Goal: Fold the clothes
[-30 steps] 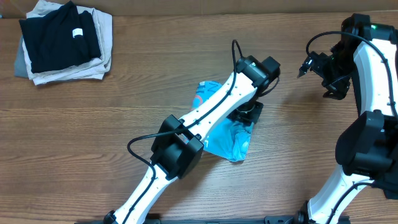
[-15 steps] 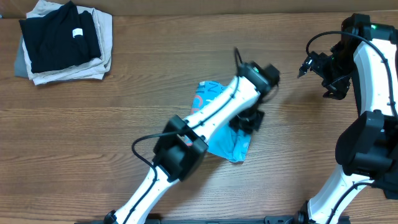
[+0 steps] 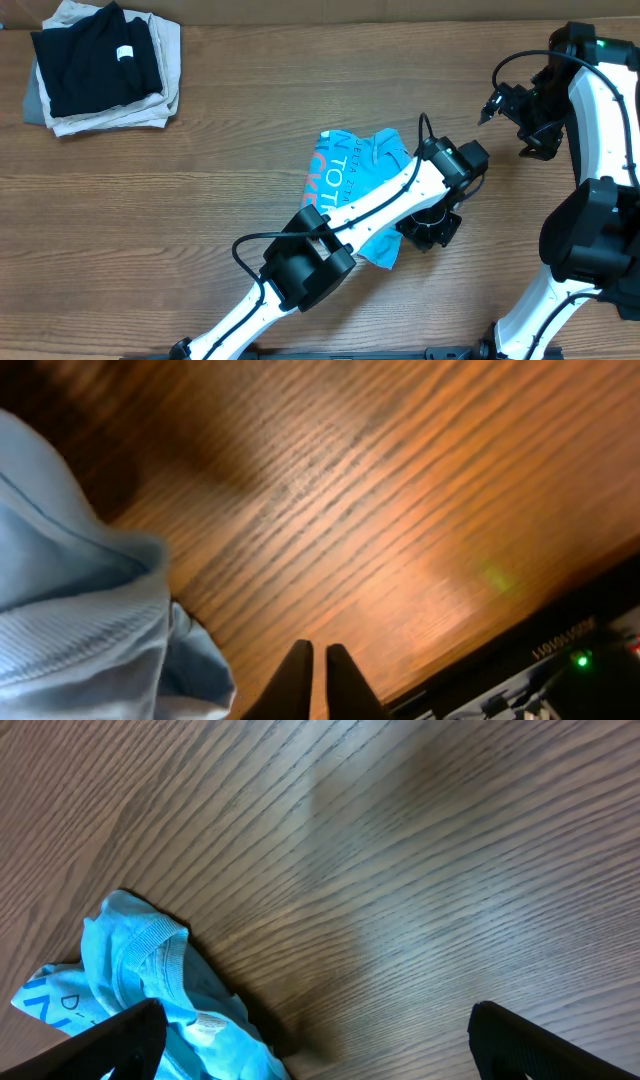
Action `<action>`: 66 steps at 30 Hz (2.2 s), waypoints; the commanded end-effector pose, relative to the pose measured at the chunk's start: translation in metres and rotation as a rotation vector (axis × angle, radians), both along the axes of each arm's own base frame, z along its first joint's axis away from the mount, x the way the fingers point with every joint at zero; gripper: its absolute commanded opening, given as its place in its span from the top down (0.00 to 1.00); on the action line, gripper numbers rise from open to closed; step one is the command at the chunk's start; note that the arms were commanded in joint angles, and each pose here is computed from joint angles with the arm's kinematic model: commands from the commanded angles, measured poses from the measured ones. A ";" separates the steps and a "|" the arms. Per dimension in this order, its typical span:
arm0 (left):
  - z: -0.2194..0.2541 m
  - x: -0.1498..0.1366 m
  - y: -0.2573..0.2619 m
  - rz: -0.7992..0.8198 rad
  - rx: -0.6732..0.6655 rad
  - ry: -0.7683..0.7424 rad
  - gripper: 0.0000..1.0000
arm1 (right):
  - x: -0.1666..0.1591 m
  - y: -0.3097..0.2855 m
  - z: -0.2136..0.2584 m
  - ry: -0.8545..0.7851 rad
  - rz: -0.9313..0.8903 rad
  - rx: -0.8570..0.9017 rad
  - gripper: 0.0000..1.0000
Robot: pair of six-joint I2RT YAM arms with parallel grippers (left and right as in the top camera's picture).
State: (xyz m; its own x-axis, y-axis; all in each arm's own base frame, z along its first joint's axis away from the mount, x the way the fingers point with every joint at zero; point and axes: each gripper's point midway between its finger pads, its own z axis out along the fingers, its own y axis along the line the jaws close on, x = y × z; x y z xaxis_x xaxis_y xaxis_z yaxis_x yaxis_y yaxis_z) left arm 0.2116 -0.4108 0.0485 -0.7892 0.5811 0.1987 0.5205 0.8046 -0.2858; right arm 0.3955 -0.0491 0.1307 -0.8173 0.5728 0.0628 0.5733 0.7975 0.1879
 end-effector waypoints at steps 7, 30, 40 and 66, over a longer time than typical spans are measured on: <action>0.047 0.086 0.051 0.168 0.035 -0.202 0.81 | 0.004 0.000 0.014 -0.044 0.000 -0.012 0.00; -0.038 0.161 -0.003 0.242 -0.180 -0.281 0.81 | 0.004 0.000 0.014 -0.044 0.000 -0.012 0.00; -0.013 0.157 -0.021 0.195 -0.255 -0.296 0.86 | 0.004 0.000 0.014 -0.044 0.000 -0.012 0.00; 0.027 0.134 0.109 0.311 0.041 -0.176 0.91 | 0.004 0.000 0.014 -0.044 0.000 -0.012 0.00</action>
State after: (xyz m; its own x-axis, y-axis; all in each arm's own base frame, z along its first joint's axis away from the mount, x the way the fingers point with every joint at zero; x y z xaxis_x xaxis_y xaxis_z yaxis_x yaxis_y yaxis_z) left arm 0.3617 -0.2921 0.1064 -0.9520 0.3060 -0.0115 0.3042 0.9410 -0.1484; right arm 0.3957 -0.0491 0.1307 -0.8174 0.5728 0.0620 0.5732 0.7976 0.1879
